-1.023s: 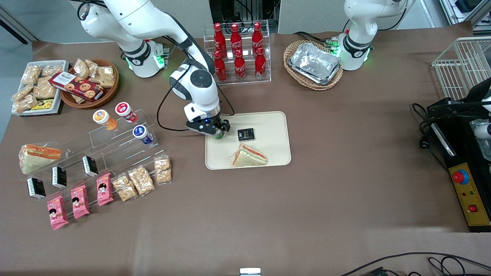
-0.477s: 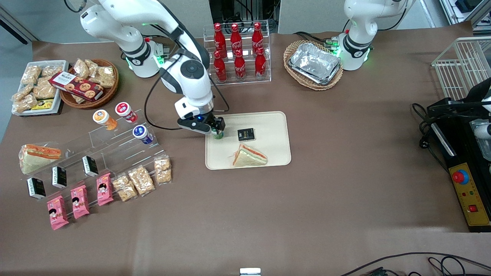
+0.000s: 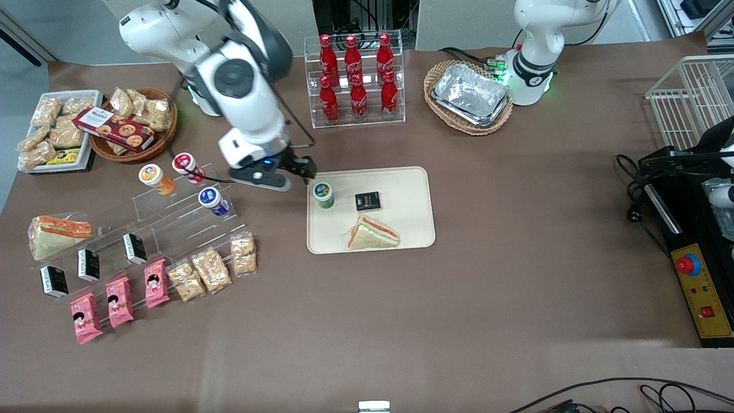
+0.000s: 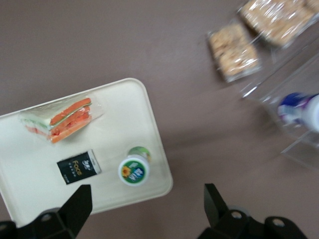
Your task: Place green gum on tray
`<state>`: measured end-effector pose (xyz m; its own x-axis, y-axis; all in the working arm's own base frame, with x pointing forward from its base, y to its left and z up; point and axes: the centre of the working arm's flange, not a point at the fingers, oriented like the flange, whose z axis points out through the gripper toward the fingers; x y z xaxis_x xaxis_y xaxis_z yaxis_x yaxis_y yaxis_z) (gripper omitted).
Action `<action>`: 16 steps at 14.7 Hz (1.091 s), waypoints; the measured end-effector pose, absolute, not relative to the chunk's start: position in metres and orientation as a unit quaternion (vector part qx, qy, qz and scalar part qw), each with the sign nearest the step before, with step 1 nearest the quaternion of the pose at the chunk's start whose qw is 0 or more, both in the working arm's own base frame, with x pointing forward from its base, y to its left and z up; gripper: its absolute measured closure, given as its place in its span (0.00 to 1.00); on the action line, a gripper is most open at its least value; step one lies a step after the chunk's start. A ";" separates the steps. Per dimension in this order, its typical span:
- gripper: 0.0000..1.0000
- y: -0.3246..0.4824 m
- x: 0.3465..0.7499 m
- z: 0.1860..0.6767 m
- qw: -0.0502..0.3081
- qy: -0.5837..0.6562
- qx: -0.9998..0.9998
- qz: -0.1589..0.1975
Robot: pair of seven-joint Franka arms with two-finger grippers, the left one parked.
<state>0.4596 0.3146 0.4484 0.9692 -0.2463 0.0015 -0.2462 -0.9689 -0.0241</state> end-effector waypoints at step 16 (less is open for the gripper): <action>0.00 -0.015 0.549 0.604 0.010 0.071 -0.997 -0.002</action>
